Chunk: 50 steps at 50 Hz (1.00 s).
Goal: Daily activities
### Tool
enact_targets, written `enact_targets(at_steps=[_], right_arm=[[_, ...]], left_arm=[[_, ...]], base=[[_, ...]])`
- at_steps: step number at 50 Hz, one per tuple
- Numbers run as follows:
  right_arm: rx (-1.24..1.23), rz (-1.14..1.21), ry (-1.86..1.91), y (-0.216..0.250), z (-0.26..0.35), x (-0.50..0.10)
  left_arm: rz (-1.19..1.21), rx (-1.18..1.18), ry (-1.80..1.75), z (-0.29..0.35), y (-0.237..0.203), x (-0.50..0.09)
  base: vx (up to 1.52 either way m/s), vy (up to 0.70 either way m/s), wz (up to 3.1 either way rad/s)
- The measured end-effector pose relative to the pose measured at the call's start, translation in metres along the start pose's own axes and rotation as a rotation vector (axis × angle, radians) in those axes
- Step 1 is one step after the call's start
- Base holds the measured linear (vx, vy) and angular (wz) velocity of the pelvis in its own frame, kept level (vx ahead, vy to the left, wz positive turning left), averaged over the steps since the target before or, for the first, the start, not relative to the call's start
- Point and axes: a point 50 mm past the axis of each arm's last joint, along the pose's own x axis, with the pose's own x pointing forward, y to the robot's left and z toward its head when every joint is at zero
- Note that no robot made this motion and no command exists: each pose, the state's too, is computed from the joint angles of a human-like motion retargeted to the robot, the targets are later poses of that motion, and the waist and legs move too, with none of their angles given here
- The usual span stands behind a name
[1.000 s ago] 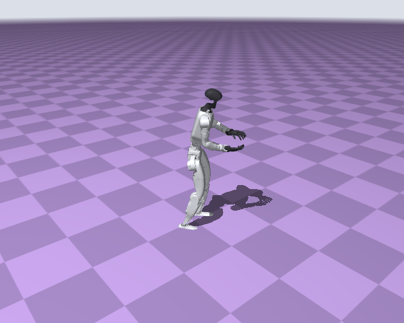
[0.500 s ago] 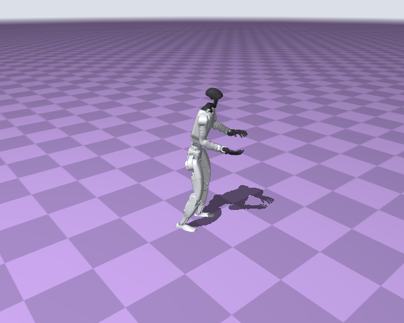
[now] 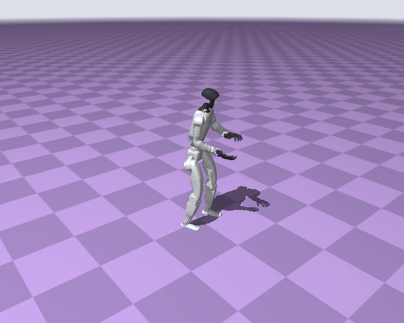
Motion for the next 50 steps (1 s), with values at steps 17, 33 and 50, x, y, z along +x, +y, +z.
enact_targets(at_steps=[17,33,50], right_arm=[[-0.065,-0.184,0.06,-0.034,-0.017,-0.004],[-0.191,-0.104,0.098,-0.008,-0.027,0.009],[-0.393,0.008,0.164,-0.011,-0.041,-0.009]], left_arm=[[-0.224,-0.064,0.009,-0.003,-0.021,-0.036],[-0.208,-0.096,-0.032,0.0,-0.002,-0.01],[-0.322,-0.124,-0.142,0.011,-0.015,-0.008]], base=[[0.08,0.08,-0.51],[0.03,0.23,-0.57],[-0.04,0.1,-0.55]])
